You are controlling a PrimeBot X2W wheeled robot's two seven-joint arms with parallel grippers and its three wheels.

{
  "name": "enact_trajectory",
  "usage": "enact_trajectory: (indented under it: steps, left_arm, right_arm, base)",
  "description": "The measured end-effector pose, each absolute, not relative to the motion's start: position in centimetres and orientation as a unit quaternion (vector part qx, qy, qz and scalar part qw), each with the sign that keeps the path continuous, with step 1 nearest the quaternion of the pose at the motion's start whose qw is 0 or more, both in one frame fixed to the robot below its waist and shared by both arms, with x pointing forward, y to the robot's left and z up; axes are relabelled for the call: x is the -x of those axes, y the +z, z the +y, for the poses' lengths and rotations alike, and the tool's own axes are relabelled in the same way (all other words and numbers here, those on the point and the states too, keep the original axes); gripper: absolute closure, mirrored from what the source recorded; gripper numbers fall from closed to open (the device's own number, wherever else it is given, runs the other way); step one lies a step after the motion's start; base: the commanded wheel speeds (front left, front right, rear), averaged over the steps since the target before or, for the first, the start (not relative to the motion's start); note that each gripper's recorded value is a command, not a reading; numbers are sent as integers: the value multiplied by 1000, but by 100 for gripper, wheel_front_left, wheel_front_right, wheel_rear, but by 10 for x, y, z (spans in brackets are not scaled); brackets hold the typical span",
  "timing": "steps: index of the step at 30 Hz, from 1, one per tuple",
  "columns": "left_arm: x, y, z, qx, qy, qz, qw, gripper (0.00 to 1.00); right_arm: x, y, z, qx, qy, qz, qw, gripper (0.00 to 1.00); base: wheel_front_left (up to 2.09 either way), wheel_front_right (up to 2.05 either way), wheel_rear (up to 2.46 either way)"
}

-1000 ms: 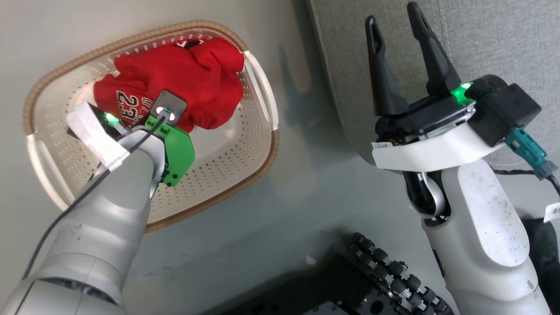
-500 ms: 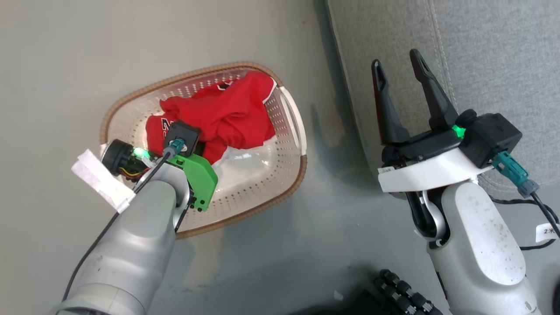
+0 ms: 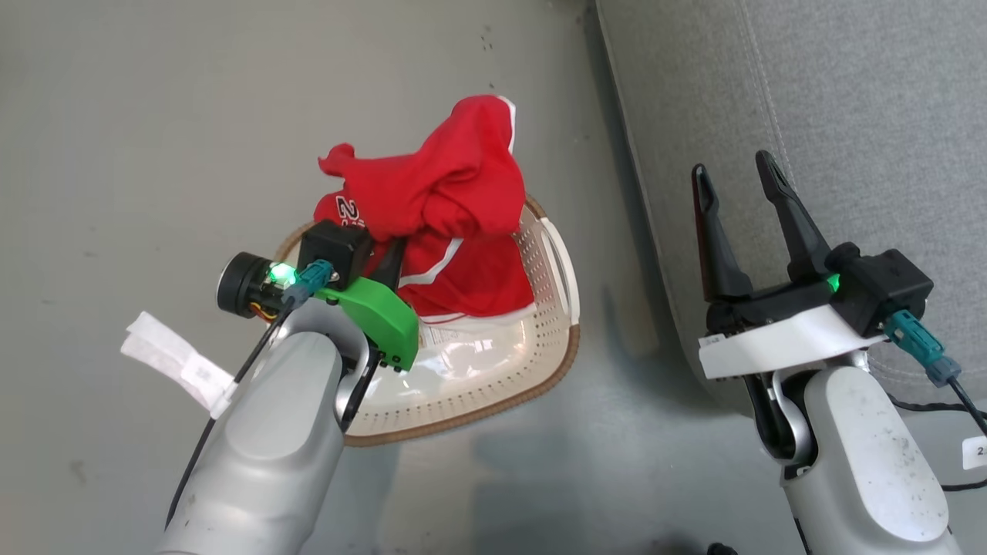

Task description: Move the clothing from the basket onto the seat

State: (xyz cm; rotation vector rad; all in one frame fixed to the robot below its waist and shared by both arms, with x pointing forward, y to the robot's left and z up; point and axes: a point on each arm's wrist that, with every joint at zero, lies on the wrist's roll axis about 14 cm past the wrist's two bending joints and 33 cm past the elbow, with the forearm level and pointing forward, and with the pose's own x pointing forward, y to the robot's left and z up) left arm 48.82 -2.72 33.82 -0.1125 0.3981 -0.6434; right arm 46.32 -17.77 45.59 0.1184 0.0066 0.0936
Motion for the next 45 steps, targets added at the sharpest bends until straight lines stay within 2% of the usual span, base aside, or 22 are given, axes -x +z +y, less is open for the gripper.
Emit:
enact_trajectory:
  steps: [11,24,38,45]
  left_arm:
    - [-509,465,3,123,-261,23,957,100]
    - [-465,578,34,163,-235,-128,949,100]
    - [-401,595,38,145,-231,-152,950,100]
    - [-384,597,37,144,-231,-152,950,100]
  right_arm:
    - [-445,478,-167,-58,65,-17,996,0]
    - [-416,504,-151,-58,90,-32,994,0]
    - [-375,523,-137,-63,107,-39,992,0]
    - [-361,528,-132,-73,109,-42,991,0]
  base:
    - [0,0,0]
    - [0,0,0]
    - [0,0,0]
    - [0,0,0]
